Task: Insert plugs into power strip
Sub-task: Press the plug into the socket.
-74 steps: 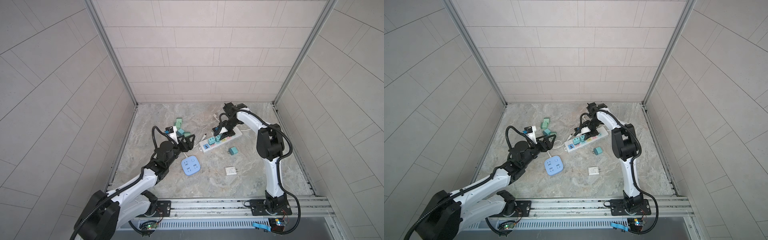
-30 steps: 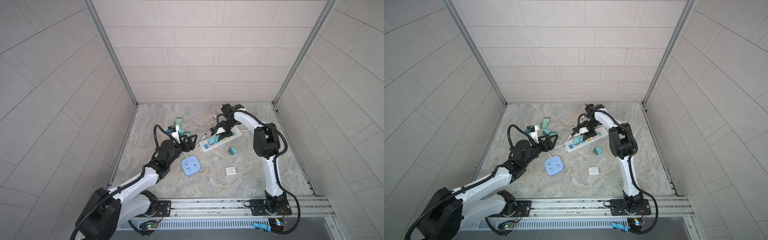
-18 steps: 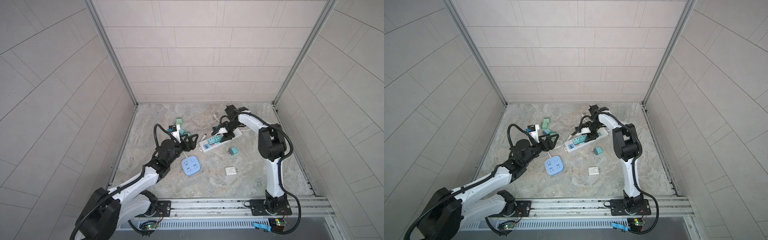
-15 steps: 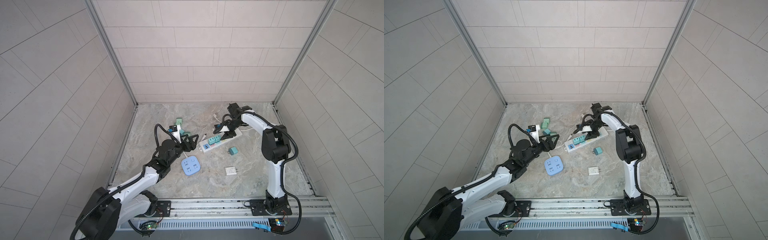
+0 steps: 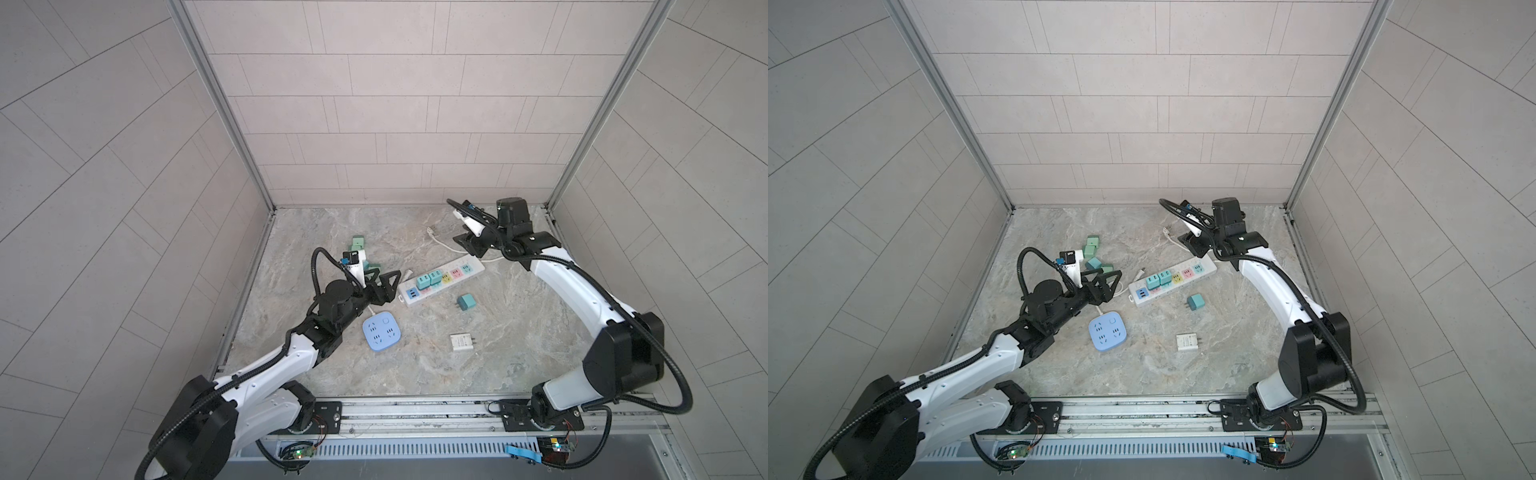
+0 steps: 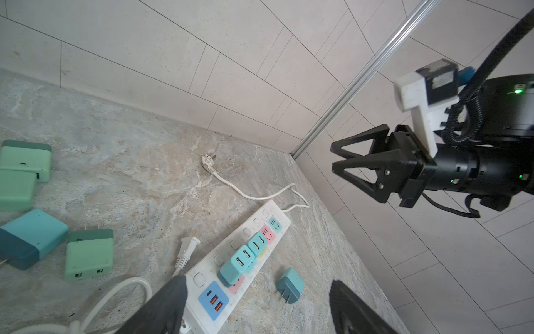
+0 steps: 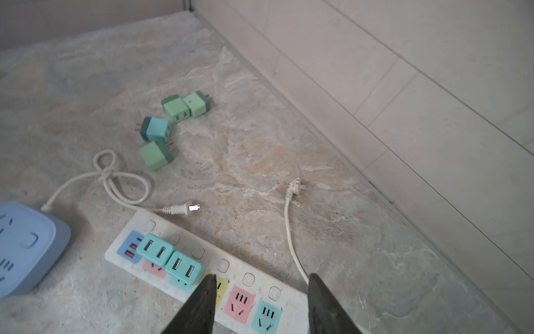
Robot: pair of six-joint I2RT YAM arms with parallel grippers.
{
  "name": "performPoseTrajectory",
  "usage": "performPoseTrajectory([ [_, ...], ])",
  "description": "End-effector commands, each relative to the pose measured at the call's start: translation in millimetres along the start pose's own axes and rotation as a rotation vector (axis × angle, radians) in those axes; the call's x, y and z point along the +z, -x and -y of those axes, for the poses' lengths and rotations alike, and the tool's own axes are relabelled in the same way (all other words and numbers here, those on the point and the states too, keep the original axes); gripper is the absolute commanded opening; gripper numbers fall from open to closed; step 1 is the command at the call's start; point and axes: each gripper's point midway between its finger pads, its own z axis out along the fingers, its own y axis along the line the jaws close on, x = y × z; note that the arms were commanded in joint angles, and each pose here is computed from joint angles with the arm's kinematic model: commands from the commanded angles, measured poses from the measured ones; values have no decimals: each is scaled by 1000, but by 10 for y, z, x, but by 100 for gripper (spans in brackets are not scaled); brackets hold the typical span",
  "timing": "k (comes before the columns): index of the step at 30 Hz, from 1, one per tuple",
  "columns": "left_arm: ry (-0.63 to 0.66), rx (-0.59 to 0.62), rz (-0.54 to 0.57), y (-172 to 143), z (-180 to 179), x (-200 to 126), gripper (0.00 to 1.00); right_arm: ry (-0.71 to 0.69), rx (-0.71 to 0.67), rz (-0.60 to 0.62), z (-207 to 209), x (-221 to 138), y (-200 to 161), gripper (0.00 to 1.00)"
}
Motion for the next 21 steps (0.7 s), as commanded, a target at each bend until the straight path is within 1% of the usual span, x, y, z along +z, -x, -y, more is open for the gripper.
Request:
performPoseTrajectory([
  [1,-13,53,48,184,159,-53,84,-188,395,27,225,-185,-178,56],
  [4,-9,114,46,166,244,-74,84,-279,568,65,257,-407,-373,55],
  [5,-8,137,41,145,265,-67,84,-281,606,90,235,-446,-407,55],
  [7,-34,207,10,82,387,5,83,-241,668,134,121,-501,-465,56],
  [8,-31,239,-22,32,416,71,81,-237,706,142,93,-520,-511,56],
  [10,53,267,-123,-107,330,248,75,-271,844,132,110,-514,-664,49],
  [11,81,266,-165,-163,295,335,73,-272,880,111,104,-469,-721,40],
  [12,109,275,-212,-231,259,436,69,-233,887,78,44,-390,-733,29],
  [13,137,288,-261,-309,210,525,67,-178,858,35,-36,-280,-731,21],
  [14,164,300,-300,-375,160,597,65,-151,837,-7,-119,-169,-763,16],
  [16,224,326,-384,-516,44,729,62,-129,825,-91,-246,101,-871,12],
  [18,232,350,-450,-629,20,846,61,-92,802,-152,-388,367,-914,9],
  [21,241,382,-550,-809,-31,972,61,-87,768,-230,-485,678,-942,7],
])
